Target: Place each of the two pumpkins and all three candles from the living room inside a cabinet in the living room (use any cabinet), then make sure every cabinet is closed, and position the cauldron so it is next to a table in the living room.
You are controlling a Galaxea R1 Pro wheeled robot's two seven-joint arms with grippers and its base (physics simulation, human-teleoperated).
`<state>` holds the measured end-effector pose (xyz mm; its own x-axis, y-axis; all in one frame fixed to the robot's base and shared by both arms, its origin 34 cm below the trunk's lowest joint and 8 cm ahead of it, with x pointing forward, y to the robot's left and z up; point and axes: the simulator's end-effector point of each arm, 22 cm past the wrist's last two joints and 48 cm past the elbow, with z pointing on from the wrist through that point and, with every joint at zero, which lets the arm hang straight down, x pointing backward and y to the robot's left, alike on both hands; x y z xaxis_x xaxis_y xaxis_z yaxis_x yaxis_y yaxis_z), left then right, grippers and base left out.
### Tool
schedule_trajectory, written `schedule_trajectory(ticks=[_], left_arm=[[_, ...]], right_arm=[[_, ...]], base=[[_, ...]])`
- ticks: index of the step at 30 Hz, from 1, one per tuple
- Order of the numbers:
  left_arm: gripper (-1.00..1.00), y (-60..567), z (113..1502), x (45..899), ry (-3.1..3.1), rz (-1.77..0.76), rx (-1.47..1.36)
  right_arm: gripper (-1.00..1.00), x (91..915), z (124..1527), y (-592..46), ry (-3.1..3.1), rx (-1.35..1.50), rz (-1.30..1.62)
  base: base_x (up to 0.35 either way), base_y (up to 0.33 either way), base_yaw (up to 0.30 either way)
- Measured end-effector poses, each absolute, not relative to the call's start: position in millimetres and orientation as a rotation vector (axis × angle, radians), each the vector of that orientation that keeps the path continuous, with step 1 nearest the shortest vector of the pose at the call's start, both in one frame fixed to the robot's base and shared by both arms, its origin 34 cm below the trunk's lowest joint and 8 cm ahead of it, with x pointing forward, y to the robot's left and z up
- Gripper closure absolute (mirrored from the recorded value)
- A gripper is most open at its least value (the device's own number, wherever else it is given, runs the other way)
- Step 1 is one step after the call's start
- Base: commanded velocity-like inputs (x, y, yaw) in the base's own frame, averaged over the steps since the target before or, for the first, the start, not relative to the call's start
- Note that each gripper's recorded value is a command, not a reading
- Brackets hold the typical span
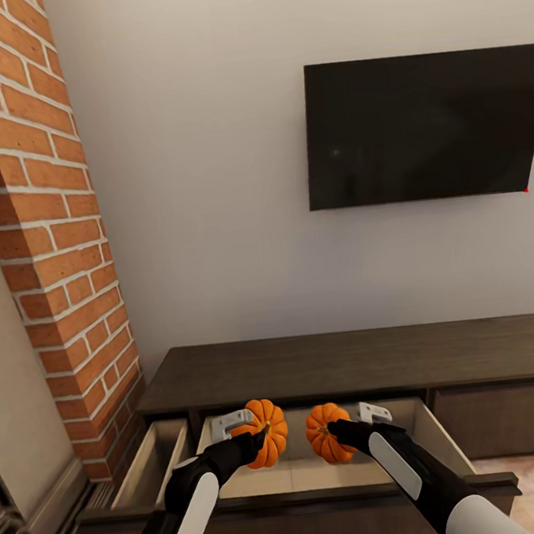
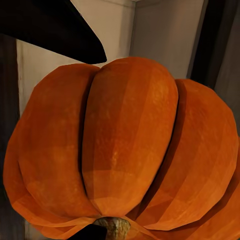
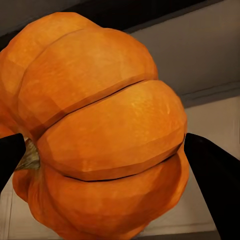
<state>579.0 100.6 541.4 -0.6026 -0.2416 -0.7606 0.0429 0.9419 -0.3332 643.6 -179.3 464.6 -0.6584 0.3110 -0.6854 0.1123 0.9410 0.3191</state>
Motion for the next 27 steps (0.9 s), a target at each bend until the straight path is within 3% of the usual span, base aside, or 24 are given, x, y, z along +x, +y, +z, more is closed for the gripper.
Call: schedule_trajectory(ticks=[10,27], left_arm=[[1.0,100.7,541.5,579.2,2.185,-0.399,-0.14],[1.0,117.4,513.4,583.4,2.25,-0.305,-0.197]], right_arm=[[1.0,643.2,463.9,-178.9,2.288,0.297,0.32],[1.0,640.2,436.0,-177.5,2.329,0.302,0.325]], base=[[0.121,0.0,0.0],[0.006,0.0,0.0]])
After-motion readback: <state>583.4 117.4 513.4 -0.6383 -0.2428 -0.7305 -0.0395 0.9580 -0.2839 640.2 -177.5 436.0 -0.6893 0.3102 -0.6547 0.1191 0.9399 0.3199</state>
